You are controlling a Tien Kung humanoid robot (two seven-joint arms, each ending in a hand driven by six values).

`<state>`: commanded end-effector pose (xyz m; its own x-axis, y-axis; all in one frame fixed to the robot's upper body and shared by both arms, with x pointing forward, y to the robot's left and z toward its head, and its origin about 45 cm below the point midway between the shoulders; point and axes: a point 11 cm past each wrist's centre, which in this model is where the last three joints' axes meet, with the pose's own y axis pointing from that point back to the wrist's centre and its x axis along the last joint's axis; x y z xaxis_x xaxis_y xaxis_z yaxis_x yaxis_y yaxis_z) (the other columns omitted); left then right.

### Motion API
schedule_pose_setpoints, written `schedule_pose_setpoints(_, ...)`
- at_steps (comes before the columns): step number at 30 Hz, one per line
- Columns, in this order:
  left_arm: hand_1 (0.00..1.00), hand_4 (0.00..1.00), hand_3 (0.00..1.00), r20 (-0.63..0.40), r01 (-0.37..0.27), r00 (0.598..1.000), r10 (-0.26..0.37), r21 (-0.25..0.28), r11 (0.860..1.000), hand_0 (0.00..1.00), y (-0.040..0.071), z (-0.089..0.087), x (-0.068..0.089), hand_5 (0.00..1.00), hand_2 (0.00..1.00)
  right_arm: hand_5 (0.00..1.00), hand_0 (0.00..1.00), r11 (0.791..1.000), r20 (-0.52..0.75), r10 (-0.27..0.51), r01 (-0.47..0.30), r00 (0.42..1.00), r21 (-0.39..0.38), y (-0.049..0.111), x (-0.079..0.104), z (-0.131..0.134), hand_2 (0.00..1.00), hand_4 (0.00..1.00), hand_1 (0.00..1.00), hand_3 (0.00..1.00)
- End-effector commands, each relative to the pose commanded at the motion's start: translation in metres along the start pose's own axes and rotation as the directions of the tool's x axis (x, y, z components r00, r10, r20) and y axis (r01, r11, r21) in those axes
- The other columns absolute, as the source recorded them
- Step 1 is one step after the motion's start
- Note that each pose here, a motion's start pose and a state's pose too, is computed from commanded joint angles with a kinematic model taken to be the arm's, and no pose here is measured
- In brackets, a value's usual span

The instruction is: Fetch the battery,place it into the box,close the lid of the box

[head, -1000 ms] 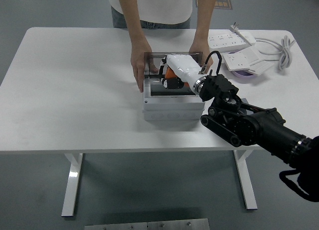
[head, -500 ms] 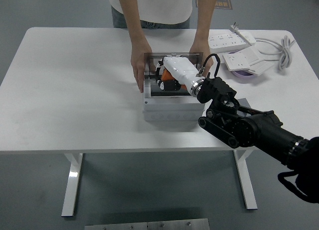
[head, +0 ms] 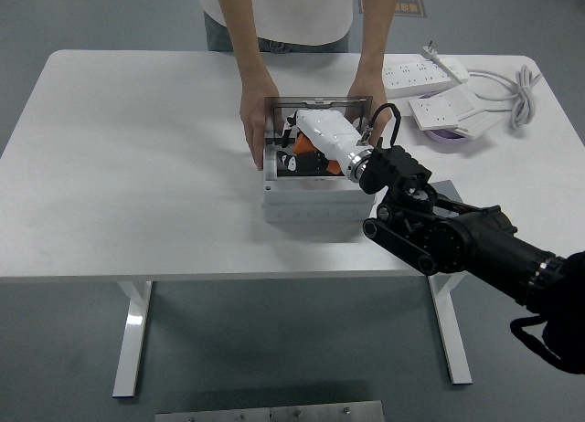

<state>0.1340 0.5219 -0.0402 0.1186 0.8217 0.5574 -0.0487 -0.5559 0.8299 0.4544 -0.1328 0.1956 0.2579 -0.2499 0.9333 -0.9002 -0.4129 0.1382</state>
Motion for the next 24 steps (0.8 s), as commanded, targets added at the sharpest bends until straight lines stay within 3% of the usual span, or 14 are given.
schedule_pose_setpoints(2, 0.687, 0.551, 0.58, 0.0, 0.0, 1.0, 0.0, 0.0, 1.0, 0.59, 0.0, -0.0001, 0.0001, 0.002, 0.595, 0.278, 0.292, 1.0, 0.002, 0.001, -0.001, 1.0, -0.002, 0.0001, 0.0005, 0.0012, 0.361, 0.688, 0.294, 0.46)
schedule_pose_setpoints(7, 0.687, 0.551, 0.58, 0.0, 0.0, 1.0, 0.0, -0.001, 1.0, 0.59, 0.0001, 0.0004, -0.0001, 0.002, 0.595, 0.278, 0.292, 1.0, 0.006, 0.004, -0.004, 1.0, -0.002, 0.0002, 0.0011, 0.0025, 0.361, 0.688, 0.294, 0.46)
schedule_pose_setpoints(8, 0.686, 0.549, 0.581, 0.0, 0.001, 1.0, -0.001, -0.002, 1.0, 0.589, 0.0001, 0.0005, -0.0003, 0.002, 0.595, 0.3, 0.497, 1.0, 0.007, 0.006, -0.006, 1.0, -0.001, 0.0002, 0.0012, 0.0023, 0.383, 0.717, 0.329, 0.455)
schedule_pose_setpoints(13, 0.686, 0.549, 0.581, 0.002, 0.002, 1.0, -0.002, -0.002, 1.0, 0.589, 0.0001, 0.0008, -0.0004, 0.002, 0.595, 0.3, 0.497, 1.0, 0.012, 0.01, -0.01, 1.0, 0.005, 0.0006, 0.0008, 0.002, 0.383, 0.717, 0.329, 0.455)
schedule_pose_setpoints(14, 0.685, 0.551, 0.581, 0.002, 0.002, 1.0, -0.002, -0.002, 1.0, 0.589, 0.0001, 0.0009, -0.0003, 0.002, 0.595, 0.424, 0.59, 1.0, 0.014, 0.011, -0.011, 1.0, 0.005, 0.0007, 0.0006, 0.0022, 0.463, 0.806, 0.398, 0.546)
schedule_pose_setpoints(24, 0.685, 0.548, 0.581, 0.009, 0.001, 1.0, -0.001, -0.005, 1.0, 0.589, 0.0004, 0.0022, 0.0001, 0.002, 0.595, 0.435, 0.618, 0.999, 0.03, 0.03, -0.031, 0.999, 0.016, 0.0019, 0.0019, 0.0041, 0.474, 0.818, 0.405, 0.548)
